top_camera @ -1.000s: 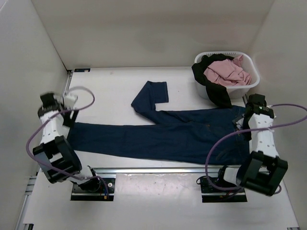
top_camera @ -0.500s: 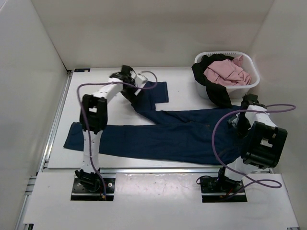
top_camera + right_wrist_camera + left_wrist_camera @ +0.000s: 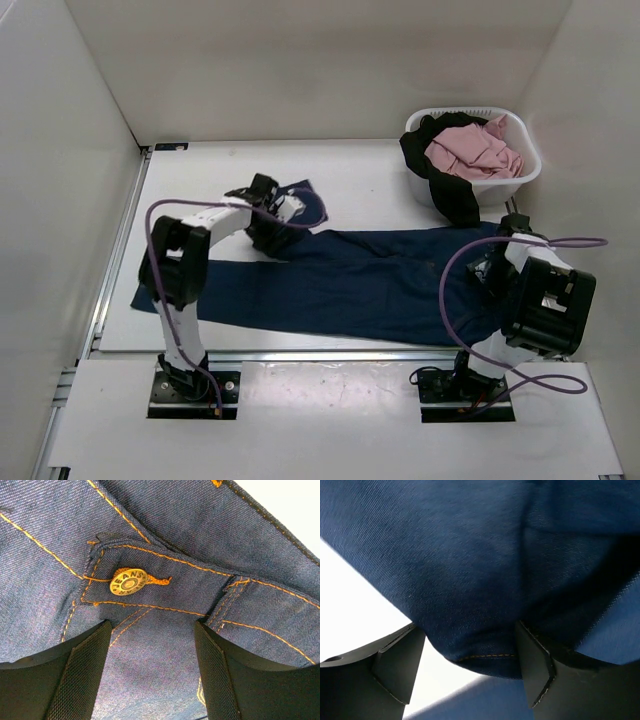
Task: Fold and stack the trousers
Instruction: Flatten the trousers out
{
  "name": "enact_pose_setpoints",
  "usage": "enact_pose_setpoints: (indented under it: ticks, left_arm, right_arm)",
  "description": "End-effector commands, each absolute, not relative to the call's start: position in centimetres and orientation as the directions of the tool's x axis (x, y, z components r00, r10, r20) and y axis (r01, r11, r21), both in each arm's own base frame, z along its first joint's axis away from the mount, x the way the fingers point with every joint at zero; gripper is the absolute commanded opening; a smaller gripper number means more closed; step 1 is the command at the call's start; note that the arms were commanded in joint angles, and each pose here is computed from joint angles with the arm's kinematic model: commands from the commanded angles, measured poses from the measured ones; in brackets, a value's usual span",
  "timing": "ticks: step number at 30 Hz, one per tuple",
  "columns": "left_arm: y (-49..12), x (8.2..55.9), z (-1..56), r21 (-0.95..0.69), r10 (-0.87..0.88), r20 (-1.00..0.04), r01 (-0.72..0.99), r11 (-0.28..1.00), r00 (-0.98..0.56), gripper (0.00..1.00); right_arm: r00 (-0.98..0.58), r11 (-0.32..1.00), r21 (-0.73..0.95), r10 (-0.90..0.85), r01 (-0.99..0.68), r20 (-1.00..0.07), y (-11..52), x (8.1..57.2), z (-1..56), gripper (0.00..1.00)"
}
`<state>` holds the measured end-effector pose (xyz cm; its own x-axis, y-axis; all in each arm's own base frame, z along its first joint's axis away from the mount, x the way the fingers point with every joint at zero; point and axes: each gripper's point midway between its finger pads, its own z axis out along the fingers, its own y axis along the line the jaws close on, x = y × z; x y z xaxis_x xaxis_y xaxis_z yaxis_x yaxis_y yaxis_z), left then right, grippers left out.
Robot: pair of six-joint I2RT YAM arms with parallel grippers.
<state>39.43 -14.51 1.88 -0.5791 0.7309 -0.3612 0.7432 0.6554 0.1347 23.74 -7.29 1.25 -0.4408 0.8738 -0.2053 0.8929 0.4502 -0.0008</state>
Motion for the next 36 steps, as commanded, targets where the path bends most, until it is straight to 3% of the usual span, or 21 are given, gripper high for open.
enact_pose_setpoints:
  ticks: [1,3,6,7,12,15,19,26,34,36]
  left_arm:
    - [-9.1,34.3,2.7,0.202,0.747,-0.233,0.72,0.664,-0.623,0.82]
    - [-8.3,30.8,2.3,0.175,0.755,-0.202,0.736,0.654,-0.624,0.82]
    - [-9.3,28.9,5.1,0.13,0.747,-0.267,0.746,0.654,-0.609,0.87]
    - [-9.9,29.0,6.1,0.128,0.74,-0.292,0.742,0.658,-0.606,1.0]
    - [-11.9,35.6,16.3,0.2,0.657,-0.541,0.678,0.707,-0.526,1.0]
    - [-12.6,39.8,18.6,0.174,0.59,-0.606,0.636,0.752,-0.533,1.0]
    - [-12.5,44.4,15.6,0.137,0.562,-0.579,0.609,0.781,-0.591,1.0]
    - [-12.4,50.1,7.0,0.1,0.562,-0.473,0.592,0.799,-0.679,1.0]
    - [-10.0,49.1,-0.8,0.108,0.583,-0.291,0.579,0.808,-0.759,1.0]
    - [-10.1,47.7,-1.3,0.067,0.592,-0.253,0.597,0.8,-0.765,0.87]
  right_arm:
    - [-0.469,0.467,-0.048,0.874,0.883,-0.125,-5.1,20.7,-0.1,0.72]
    - [-0.494,0.492,-0.048,0.86,0.869,-0.125,-4.4,20.5,-0.1,0.72]
    - [-0.569,0.56,-0.102,0.81,0.822,-0.143,-4.8,20.0,0.1,0.72]
    - [-0.587,0.579,-0.102,0.792,0.809,-0.166,-5.1,20.7,0.7,0.72]
    - [-0.639,0.645,-0.088,0.714,0.759,-0.285,-7.2,24.4,5.2,0.72]
    - [-0.628,0.665,-0.046,0.677,0.745,-0.384,-8.5,27.9,9.1,0.72]
    - [-0.613,0.691,0.006,0.645,0.722,-0.457,-9.3,31.9,12.1,0.72]
    - [-0.622,0.697,0.041,0.663,0.716,-0.416,-9.2,36.1,9.7,0.72]
    - [-0.582,0.681,0.1,0.684,0.725,-0.439,-9.1,38.0,8.7,0.72]
    - [-0.576,0.684,0.117,0.684,0.72,-0.448,-9.0,38.6,8.2,0.73]
